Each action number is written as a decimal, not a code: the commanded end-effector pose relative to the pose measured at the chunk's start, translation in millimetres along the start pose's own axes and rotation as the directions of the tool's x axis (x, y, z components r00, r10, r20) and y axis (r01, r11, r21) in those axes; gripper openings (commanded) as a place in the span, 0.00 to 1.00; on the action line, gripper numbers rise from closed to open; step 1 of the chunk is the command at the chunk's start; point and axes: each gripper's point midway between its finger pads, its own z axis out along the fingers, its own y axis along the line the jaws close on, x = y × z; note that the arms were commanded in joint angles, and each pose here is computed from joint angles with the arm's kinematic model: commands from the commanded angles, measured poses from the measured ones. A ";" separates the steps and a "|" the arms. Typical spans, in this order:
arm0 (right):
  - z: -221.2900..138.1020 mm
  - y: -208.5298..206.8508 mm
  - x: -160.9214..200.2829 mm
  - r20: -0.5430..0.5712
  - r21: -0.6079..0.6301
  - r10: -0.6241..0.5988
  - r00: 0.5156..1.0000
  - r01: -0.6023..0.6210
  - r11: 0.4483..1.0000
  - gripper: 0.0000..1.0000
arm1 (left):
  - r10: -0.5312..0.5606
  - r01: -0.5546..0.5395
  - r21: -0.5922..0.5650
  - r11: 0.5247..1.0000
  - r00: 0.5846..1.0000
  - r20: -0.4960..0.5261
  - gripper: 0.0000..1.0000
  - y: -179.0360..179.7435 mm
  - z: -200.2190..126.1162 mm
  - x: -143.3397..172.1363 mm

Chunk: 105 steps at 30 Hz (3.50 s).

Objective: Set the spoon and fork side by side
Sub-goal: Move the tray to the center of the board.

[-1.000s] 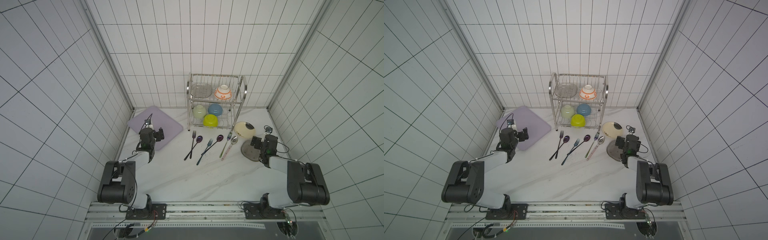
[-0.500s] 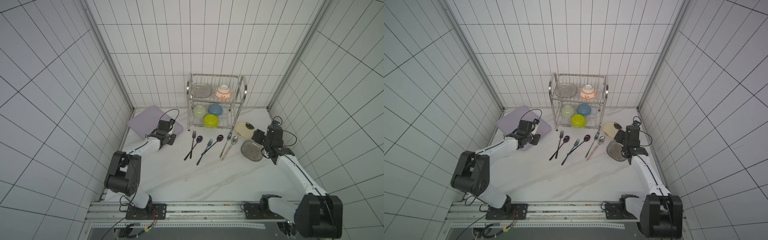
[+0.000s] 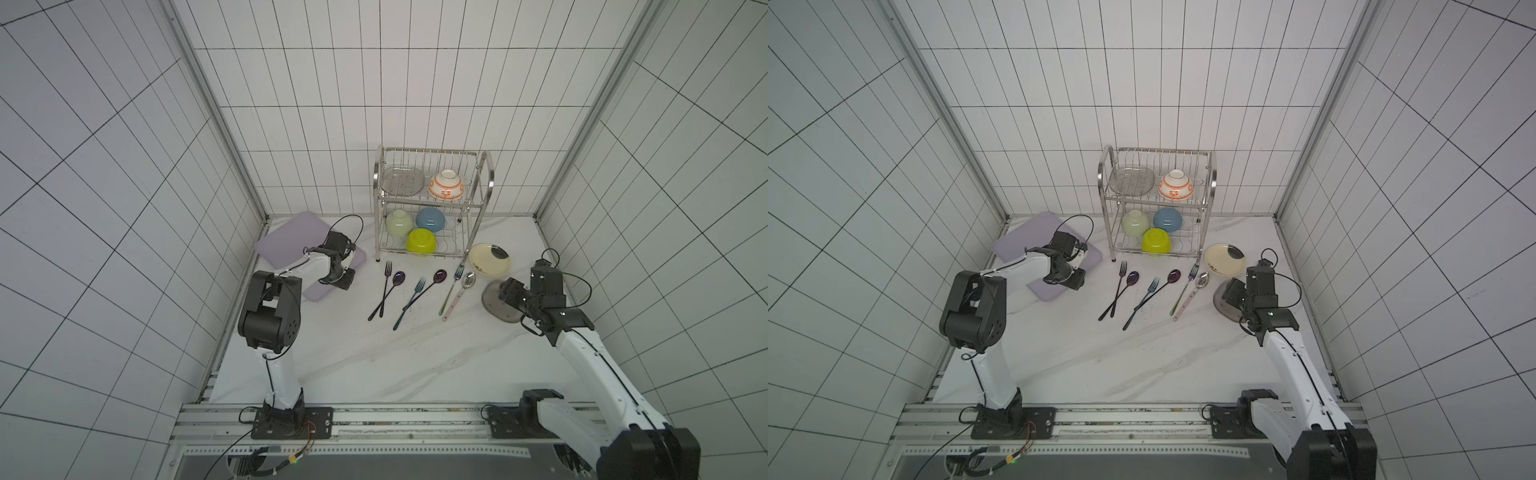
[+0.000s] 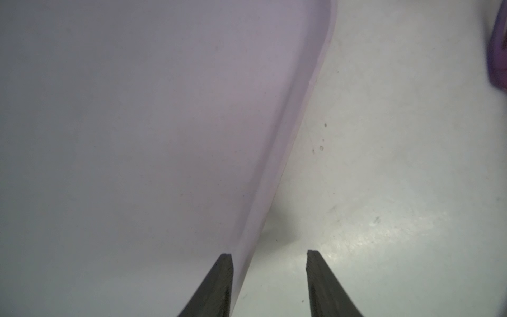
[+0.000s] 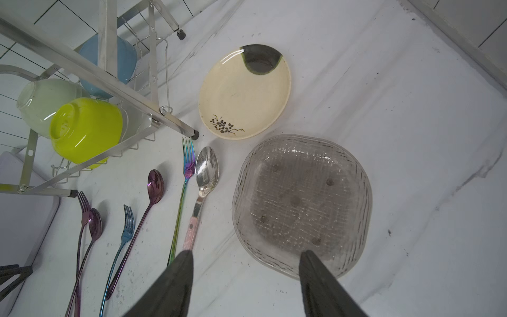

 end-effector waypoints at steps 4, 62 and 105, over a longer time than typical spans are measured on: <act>-2.1 -4.2 6.6 -0.027 0.025 -0.012 1.000 0.013 1.000 0.58 | -0.070 0.070 -0.012 0.998 0.997 -0.040 0.41 13.1 11.8 1.6; -4.4 25.1 148.9 -0.473 -0.085 -0.027 0.881 -0.015 0.996 0.31 | -0.405 0.414 0.264 0.871 0.910 -0.090 0.34 -175.4 -86.4 140.2; 49.4 305.3 324.6 -0.570 -0.231 -0.303 0.764 0.204 0.951 0.20 | -0.652 0.658 0.196 0.727 0.572 0.498 0.97 -27.3 -260.2 166.5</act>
